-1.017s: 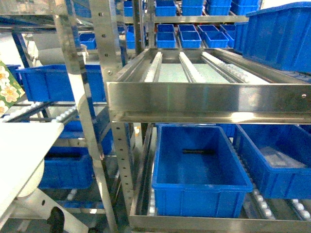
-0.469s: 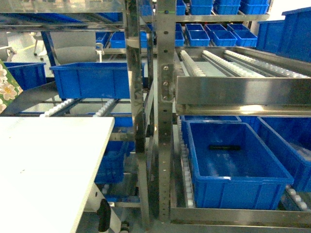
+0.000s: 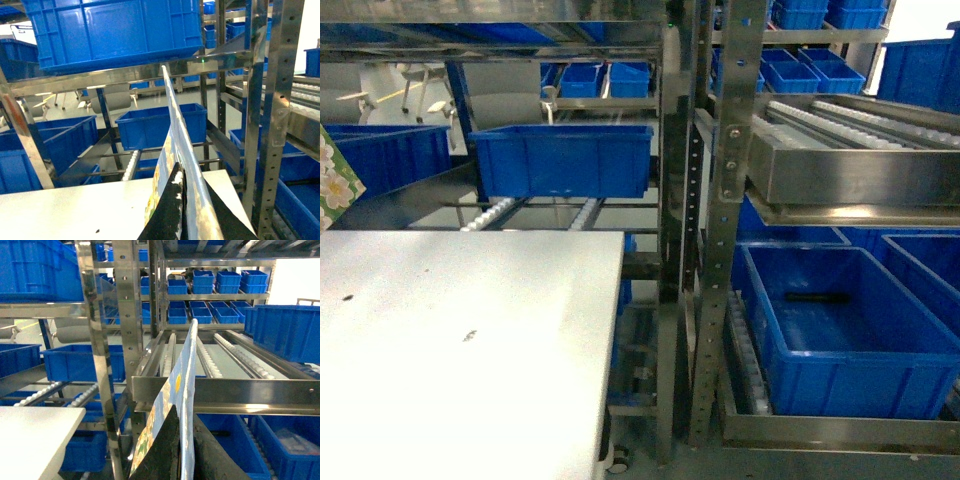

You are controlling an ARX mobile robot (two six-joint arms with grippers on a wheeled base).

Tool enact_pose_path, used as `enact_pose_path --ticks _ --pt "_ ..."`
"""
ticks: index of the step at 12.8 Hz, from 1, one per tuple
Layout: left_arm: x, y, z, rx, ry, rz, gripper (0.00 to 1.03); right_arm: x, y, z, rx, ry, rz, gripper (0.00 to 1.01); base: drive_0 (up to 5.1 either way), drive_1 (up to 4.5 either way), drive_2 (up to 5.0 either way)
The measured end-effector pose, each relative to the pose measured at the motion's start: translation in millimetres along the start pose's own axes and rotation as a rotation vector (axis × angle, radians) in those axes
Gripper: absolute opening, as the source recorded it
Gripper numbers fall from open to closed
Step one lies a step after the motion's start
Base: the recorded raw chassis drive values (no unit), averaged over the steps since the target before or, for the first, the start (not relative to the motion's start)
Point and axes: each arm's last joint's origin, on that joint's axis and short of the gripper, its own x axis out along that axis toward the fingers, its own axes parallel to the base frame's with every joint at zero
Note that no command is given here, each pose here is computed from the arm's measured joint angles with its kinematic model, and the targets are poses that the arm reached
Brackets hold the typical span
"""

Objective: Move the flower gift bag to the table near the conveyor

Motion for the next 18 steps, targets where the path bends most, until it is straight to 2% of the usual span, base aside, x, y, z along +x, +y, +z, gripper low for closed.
enact_pose_path --ticks 5,14,18 --pt "0.0 0.0 -0.1 0.000 0.001 0.000 0.02 0.0 0.0 0.0 0.000 0.000 0.000 0.03 -4.8 1.21 3.5" --pt "0.1 0.0 -0.1 0.000 0.000 0.000 0.02 0.0 0.0 0.2 0.000 -0.003 0.000 0.03 -4.9 2.48 2.5" --pt "0.0 0.0 0.1 0.000 0.000 0.000 0.02 0.0 0.0 0.4 0.000 -0.004 0.001 0.03 -4.3 4.24 0.4"
